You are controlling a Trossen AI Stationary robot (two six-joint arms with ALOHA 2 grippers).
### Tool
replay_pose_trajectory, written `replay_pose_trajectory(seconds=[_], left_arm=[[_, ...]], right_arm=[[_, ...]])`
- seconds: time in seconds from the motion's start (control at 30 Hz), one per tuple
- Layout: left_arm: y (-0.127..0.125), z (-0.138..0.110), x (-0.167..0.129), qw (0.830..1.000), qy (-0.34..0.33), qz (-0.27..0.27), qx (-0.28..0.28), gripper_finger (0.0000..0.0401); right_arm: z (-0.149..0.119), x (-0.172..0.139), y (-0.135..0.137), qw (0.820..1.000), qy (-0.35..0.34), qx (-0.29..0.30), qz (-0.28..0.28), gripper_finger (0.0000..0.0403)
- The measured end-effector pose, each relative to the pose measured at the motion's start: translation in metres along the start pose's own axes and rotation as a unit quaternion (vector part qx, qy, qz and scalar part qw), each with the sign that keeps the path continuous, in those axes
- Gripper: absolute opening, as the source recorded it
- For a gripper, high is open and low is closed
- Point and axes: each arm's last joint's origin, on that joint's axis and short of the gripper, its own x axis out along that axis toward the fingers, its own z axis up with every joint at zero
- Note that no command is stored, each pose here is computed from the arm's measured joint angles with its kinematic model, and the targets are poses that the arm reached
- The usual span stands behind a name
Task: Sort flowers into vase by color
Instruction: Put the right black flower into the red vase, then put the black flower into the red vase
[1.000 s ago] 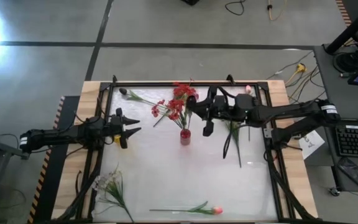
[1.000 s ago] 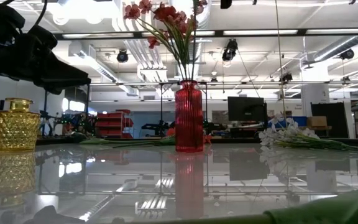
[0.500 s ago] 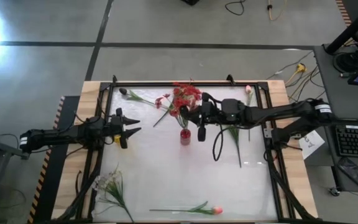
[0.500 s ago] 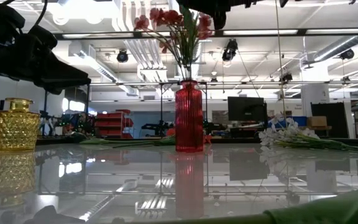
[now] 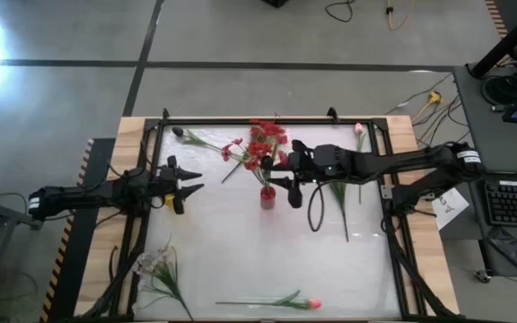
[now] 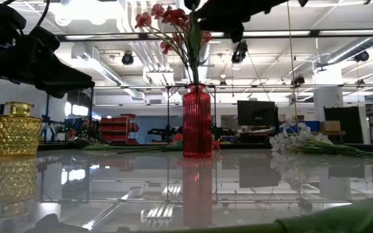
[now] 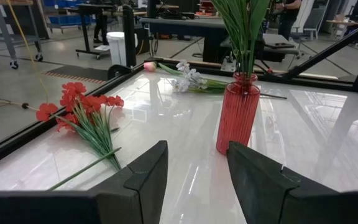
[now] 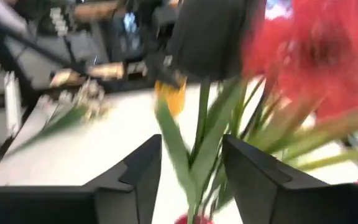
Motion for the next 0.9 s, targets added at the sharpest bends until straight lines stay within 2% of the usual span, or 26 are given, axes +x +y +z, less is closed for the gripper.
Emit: replay_pose_trajectory(seconds=[0.37,0.7,0.9], left_arm=[[0.000,0.000,0.000,1.000,0.001,0.000,0.000,0.0155],[0.000,0.000,0.000,1.000,0.001,0.000,0.000,0.0155],[0.000,0.000,0.000,1.000,0.001,0.000,0.000,0.0155]], right_arm=[[0.005,-0.054,-0.001,0.996,0.094,0.001,-0.002,0.0223],[0.012,-0.101,-0.001,0.997,0.071,0.020,-0.001,0.0237],[0.016,-0.107,-0.002,0.998,0.051,0.026,-0.003,0.0236]])
